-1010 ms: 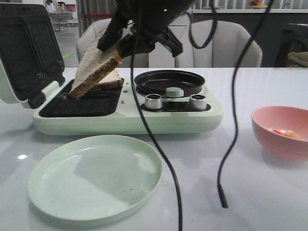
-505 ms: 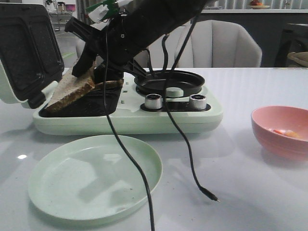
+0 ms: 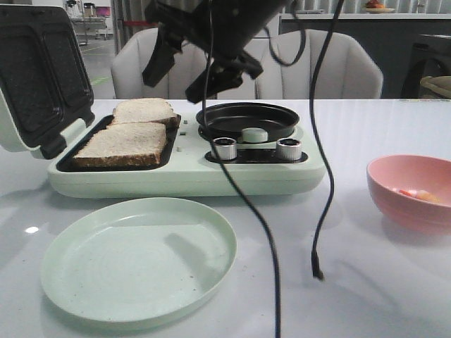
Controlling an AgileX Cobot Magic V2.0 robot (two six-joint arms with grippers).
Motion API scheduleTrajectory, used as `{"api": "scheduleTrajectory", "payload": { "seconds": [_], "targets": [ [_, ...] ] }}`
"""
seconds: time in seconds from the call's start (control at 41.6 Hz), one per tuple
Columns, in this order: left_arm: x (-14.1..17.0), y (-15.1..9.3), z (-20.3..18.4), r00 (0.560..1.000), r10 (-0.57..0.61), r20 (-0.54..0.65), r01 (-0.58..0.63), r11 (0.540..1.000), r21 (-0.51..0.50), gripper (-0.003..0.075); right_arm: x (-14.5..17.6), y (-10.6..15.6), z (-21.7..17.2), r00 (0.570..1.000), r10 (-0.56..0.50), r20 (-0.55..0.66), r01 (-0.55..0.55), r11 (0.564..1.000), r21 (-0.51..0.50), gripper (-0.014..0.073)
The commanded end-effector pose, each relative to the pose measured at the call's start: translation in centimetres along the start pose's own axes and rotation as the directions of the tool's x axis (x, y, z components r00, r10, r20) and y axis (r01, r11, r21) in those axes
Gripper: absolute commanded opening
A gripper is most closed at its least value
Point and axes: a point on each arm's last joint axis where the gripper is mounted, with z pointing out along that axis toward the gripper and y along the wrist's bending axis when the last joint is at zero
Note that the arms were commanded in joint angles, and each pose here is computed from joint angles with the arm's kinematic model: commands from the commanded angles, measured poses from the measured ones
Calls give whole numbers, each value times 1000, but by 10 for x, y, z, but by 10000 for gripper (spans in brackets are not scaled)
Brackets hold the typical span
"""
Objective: Make breakfast with bread and shrimp
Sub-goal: 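Lower the bread slice with the right gripper onto the near waffle plate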
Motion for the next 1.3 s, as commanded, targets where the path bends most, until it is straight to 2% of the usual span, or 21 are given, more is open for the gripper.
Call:
{"api": "scheduleTrajectory", "payload": {
  "seconds": [0.0, 0.144, 0.241, 0.361, 0.481, 0.577, 0.842, 1.034, 1.275],
  "targets": [
    [-14, -2, -6, 995, 3, 95, -4, 1000, 10, 498, -24, 36, -68, 984, -124, 130, 119, 992, 46, 537],
    [-13, -2, -6, 996, 3, 93, -4, 1000, 10, 498, -8, 65, -107, 955, -275, 113, 260, 956, 137, 537],
    [-13, -2, -6, 996, 3, 93, -4, 1000, 10, 498, 11, 86, -129, 920, -385, 76, 365, 911, 194, 537],
    [-13, -2, -6, 996, 3, 93, -4, 1000, 10, 498, 40, 103, -147, 905, -424, 30, 403, 878, 257, 537],
    [-13, -2, -6, 996, 3, 93, -4, 1000, 10, 498, 67, 107, -163, 912, -410, -17, 392, 859, 330, 537],
    [-13, -2, -6, 996, 3, 93, -4, 1000, 10, 498, 86, 104, -179, 927, -375, -21, 358, 865, 352, 537],
    [-13, -2, -6, 996, 6, 93, -7, 1000, 7, 498, 141, 95, -223, 929, -370, 0, 347, 872, 344, 537],
    [-13, -2, -6, 996, 7, 93, -8, 1000, 6, 498, 176, 90, -250, 925, -374, 66, 334, 883, 329, 537],
    [-13, -1, -6, 996, 11, 94, -11, 1000, 2, 498, 211, 84, -274, 900, -399, 175, 331, 887, 322, 537]
  ]
}}
